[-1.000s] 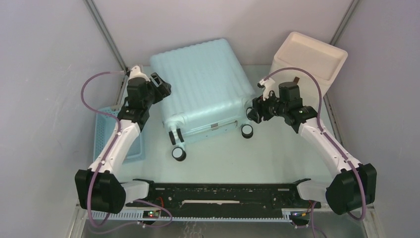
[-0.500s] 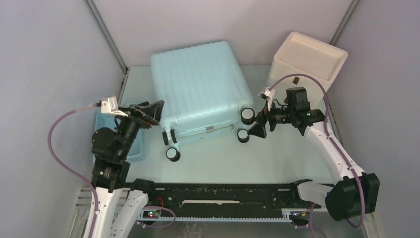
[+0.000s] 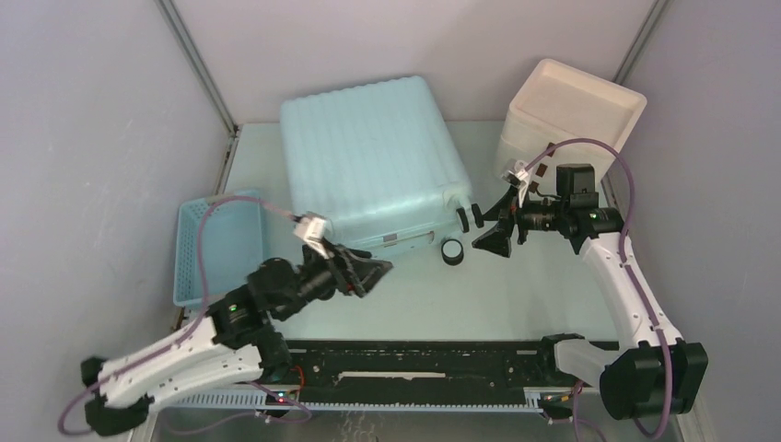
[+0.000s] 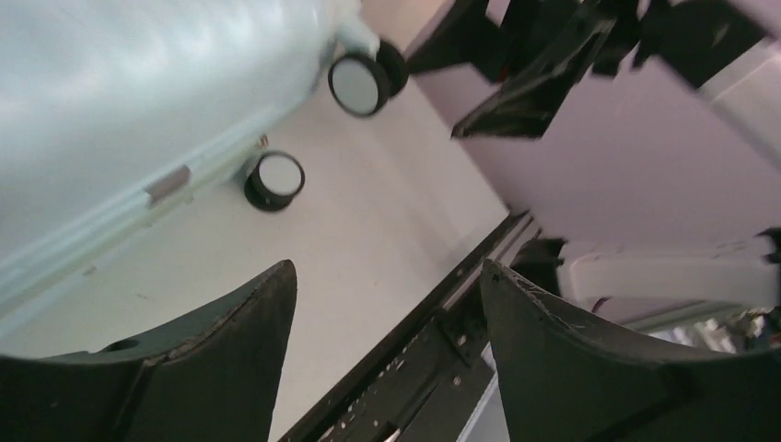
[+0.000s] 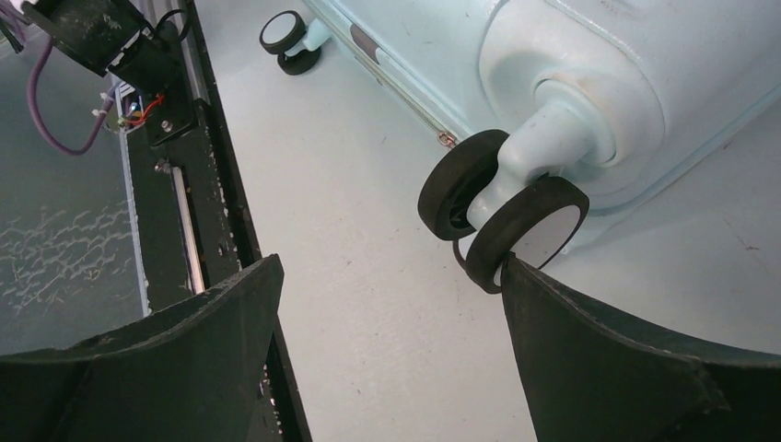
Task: Open, take out, and arrange the luggage
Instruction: Adjust the luggage at the center of the board.
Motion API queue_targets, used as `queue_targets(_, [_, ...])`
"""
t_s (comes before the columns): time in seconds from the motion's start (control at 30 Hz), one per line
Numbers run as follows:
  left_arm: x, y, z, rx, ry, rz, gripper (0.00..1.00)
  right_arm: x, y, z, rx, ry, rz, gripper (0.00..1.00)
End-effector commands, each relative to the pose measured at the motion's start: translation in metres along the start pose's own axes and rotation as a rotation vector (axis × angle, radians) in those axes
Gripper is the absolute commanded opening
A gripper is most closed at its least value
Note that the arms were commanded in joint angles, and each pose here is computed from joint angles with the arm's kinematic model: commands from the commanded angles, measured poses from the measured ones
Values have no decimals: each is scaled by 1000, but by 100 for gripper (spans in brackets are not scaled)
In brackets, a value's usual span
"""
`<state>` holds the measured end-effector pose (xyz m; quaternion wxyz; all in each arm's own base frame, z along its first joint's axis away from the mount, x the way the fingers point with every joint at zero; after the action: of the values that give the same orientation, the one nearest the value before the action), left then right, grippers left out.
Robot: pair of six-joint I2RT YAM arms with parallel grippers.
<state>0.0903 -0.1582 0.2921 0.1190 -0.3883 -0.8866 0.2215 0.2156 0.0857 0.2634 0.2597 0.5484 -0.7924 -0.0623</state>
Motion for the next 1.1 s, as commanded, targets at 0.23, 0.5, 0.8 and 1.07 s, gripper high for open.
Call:
queue_targets(0.23, [-95,-20,54,-60,-26,-213,74,1,1,-11,25,-38,-61,95])
queue_targets(0.5, [-127,-16,83,-109,-34,-202,75,5,-4,-8,-24,-55,-77,95])
queue_targets(0.8, [-159,-9,114,-154,-30,-205,63,14,-18,9,-81,-131,-54,95])
queue_targets(1.07, [-163,14,124,-142,14,-255,58,3,-38,50,-223,-220,2,95])
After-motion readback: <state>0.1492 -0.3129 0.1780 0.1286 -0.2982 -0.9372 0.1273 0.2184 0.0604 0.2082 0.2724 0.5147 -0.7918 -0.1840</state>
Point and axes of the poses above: each gripper's point midway between its finger pads, its own x axis back along the fingers, its own y axis along the line the jaws close on, z = x × y, the point moved 9 cm from there along x, back along the fingers, and after that the axes turned 9 degrees about -x, right-handed, at the moved point
